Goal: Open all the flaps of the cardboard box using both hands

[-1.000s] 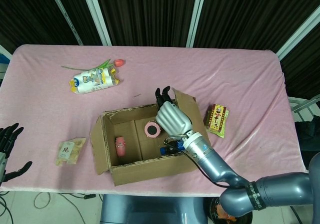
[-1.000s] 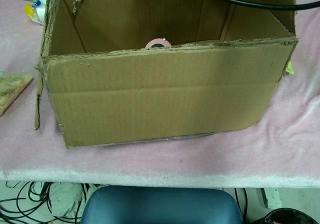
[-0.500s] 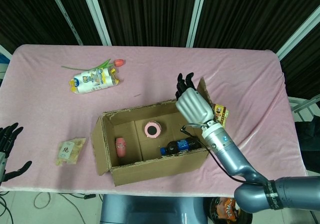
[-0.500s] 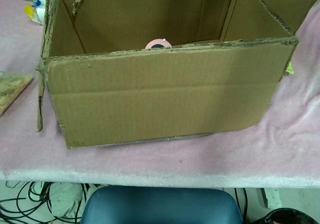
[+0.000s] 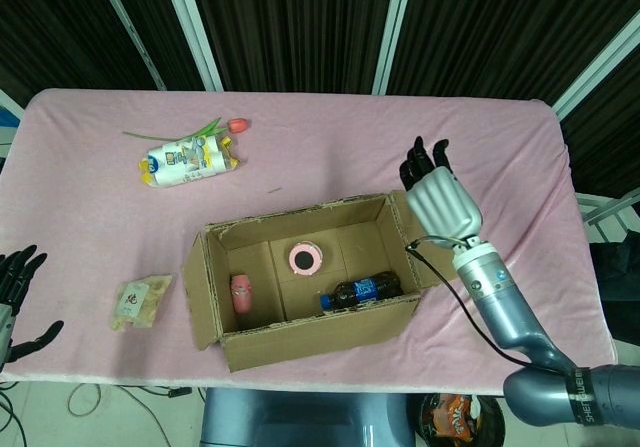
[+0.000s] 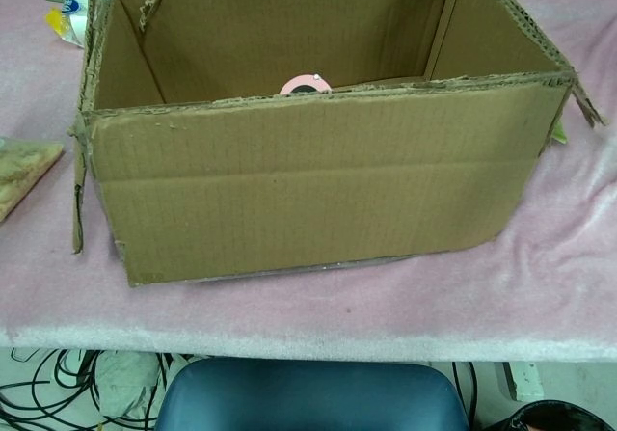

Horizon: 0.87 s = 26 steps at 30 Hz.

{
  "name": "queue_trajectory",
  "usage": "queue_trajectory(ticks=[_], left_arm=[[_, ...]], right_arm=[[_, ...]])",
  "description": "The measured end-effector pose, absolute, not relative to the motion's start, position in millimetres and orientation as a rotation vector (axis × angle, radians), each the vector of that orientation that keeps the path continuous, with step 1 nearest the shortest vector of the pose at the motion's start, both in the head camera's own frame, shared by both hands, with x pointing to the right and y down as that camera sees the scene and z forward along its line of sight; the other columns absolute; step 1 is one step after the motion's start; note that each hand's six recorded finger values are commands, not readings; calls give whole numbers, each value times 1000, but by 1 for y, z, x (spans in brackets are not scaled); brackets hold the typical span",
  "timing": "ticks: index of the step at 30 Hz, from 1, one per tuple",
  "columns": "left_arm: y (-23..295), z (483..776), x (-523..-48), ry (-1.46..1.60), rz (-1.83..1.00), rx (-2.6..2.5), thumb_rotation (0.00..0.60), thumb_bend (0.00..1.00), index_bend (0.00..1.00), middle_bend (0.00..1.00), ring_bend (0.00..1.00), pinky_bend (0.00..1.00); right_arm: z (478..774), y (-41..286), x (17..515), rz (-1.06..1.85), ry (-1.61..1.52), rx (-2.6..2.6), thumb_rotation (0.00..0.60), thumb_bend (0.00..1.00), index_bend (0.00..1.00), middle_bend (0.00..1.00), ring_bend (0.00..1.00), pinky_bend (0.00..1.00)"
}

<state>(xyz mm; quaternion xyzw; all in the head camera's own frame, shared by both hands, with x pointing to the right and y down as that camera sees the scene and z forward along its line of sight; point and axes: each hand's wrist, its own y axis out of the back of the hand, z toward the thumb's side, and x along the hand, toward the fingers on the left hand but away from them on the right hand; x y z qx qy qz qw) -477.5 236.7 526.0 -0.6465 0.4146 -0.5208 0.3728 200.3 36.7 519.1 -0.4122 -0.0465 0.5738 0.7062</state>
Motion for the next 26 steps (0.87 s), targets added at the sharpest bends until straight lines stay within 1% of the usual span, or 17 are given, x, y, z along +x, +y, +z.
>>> queue_trajectory(ticks=[3,6,9,12,15,16,19,21,23,26], left_arm=[[236,526,-479,1054,-1343,-1639,600,192,0,0,0,16],[235,526,-480,1048,-1353,-1612,600,192,0,0,0,16],[234,526,-483,1045,-1363,-1581,600,191,0,0,0,12],[232,526,-484,1039,-1367,-1551,600,189,0,0,0,0],[232,526,-484,1023,-1372,-1520,600,174,0,0,0,0],[232,526,-485,1013,-1374,-1502,600,166,0,0,0,0],[231,526,-485,1001,-1380,-1467,600,98,0,0,0,0],[231,526,-486,1006,-1382,-1446,600,23,0,0,0,0],[230,526,-488,1011,-1386,-1431,600,0,0,0,0,0],[230,526,-488,1013,-1388,-1421,600,0,0,0,0,0]], right_arm=[[522,42,214,1305,-155,-965,600,307,58,107,91,233],[524,51,231,1342,-260,-1055,600,307,1,49,55,233],[525,64,251,1375,-410,-1171,600,302,0,5,15,233],[526,84,276,1403,-590,-1296,600,287,0,0,0,228],[527,112,307,1426,-776,-1399,600,258,0,0,0,224],[527,127,320,1435,-840,-1427,600,250,0,0,0,224],[527,165,350,1448,-949,-1464,600,214,0,0,0,224],[527,183,364,1448,-981,-1466,600,201,0,0,0,224],[529,198,377,1446,-1002,-1459,600,200,0,0,0,224],[532,216,390,1433,-1033,-1455,600,200,0,0,0,224]])
